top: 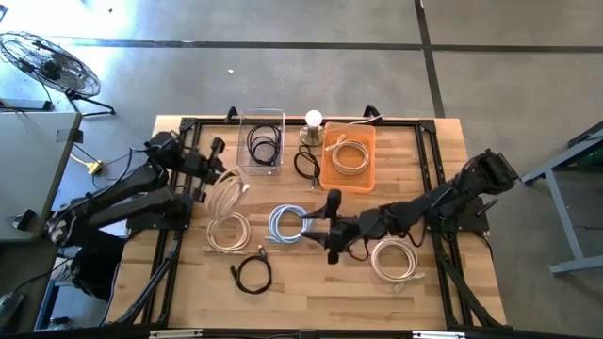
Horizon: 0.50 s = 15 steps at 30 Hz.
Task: Pick & Place USB Port
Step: Put the light brown charger cable into the orange bin
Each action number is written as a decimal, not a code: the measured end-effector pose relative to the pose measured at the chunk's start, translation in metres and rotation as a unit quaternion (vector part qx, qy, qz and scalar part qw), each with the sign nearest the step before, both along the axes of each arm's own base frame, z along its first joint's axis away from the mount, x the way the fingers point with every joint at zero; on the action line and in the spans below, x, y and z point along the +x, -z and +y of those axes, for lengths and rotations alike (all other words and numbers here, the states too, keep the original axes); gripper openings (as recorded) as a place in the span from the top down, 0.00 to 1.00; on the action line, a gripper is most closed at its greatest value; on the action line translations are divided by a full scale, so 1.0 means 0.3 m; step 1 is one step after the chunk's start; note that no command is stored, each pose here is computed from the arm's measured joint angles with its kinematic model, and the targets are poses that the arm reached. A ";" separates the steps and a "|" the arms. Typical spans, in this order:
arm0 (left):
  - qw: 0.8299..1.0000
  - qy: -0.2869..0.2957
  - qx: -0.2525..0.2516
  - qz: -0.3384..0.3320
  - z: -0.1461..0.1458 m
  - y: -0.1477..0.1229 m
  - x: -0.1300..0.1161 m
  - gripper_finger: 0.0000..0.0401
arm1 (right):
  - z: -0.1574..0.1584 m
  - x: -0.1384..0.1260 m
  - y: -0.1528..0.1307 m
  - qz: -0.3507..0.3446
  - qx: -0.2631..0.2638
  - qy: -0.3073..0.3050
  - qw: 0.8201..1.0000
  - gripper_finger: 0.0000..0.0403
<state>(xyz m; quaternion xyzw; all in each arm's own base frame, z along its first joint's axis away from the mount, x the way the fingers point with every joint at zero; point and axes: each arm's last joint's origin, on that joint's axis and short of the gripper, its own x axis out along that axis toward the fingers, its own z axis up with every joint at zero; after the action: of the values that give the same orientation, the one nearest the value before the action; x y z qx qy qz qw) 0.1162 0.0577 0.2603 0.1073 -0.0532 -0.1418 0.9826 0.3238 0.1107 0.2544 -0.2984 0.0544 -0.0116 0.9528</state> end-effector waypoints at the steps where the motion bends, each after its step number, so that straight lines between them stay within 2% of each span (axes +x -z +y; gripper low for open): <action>1: 1.000 0.004 0.003 0.000 -0.009 0.003 0.012 1.00 | -0.006 0.003 -0.002 -0.003 0.003 -0.004 1.000 0.48; 6: 1.000 0.017 0.012 0.005 -0.051 0.022 0.083 1.00 | 0.005 0.003 -0.012 -0.017 0.007 -0.061 0.998 0.48; 10: 1.000 0.013 0.024 0.008 -0.076 0.045 0.146 1.00 | 0.018 -0.002 -0.015 -0.021 -0.031 -0.050 0.998 0.48; 15: 0.999 0.035 0.022 0.007 -0.083 0.072 0.209 1.00 | -0.004 0.005 -0.015 -0.021 -0.012 -0.038 0.999 0.48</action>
<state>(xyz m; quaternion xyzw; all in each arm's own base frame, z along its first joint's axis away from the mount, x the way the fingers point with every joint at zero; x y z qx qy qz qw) 0.1789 0.0328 0.2387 0.1260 -0.0467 -0.1780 0.9748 0.3254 0.1096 0.2590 -0.3112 0.0223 0.0179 0.9499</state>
